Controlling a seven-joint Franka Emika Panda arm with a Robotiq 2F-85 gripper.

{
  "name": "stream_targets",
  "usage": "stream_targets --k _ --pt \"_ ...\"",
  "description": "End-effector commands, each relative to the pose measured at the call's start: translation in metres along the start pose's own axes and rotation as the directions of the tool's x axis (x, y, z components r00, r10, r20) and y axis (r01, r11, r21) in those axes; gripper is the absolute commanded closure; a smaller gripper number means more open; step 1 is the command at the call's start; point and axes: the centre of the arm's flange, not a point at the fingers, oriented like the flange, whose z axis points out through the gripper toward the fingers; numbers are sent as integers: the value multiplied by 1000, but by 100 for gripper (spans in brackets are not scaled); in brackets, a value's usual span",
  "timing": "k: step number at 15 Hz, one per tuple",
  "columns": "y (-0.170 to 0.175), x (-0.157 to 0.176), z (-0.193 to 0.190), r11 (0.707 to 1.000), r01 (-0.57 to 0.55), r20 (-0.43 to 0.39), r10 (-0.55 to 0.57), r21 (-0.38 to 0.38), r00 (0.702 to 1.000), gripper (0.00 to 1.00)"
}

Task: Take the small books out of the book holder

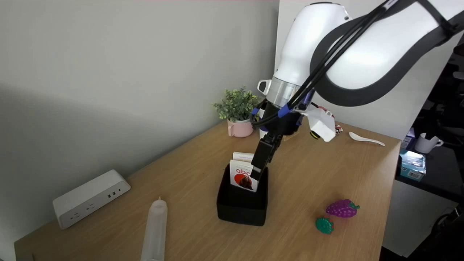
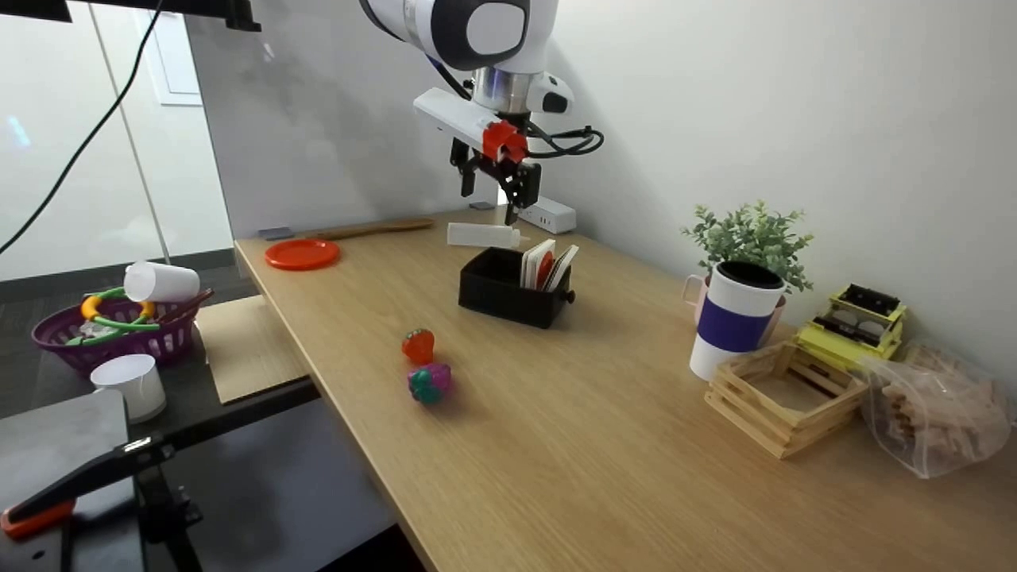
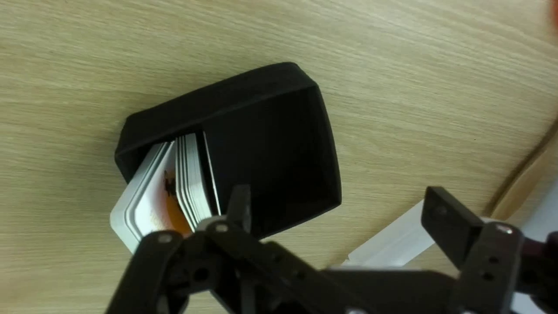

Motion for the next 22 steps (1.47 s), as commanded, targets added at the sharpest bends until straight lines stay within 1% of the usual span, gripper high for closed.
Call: stream_targets --k 1,3,5,9,11,12,17,22 --pt "12 4 5 1000 25 -16 -25 -7 1000 0" --pt "20 10 13 1000 24 -19 -24 12 1000 0" --pt "35 17 27 999 7 -19 -7 31 1000 0" --pt "68 34 49 998 -41 -21 42 49 999 0" --pt "75 40 55 997 -53 -20 54 50 998 0" --pt "68 23 47 998 -56 -8 57 21 998 0" --pt "75 31 55 998 -61 -24 62 29 998 0" --pt "80 34 58 997 -78 -11 78 26 997 0"
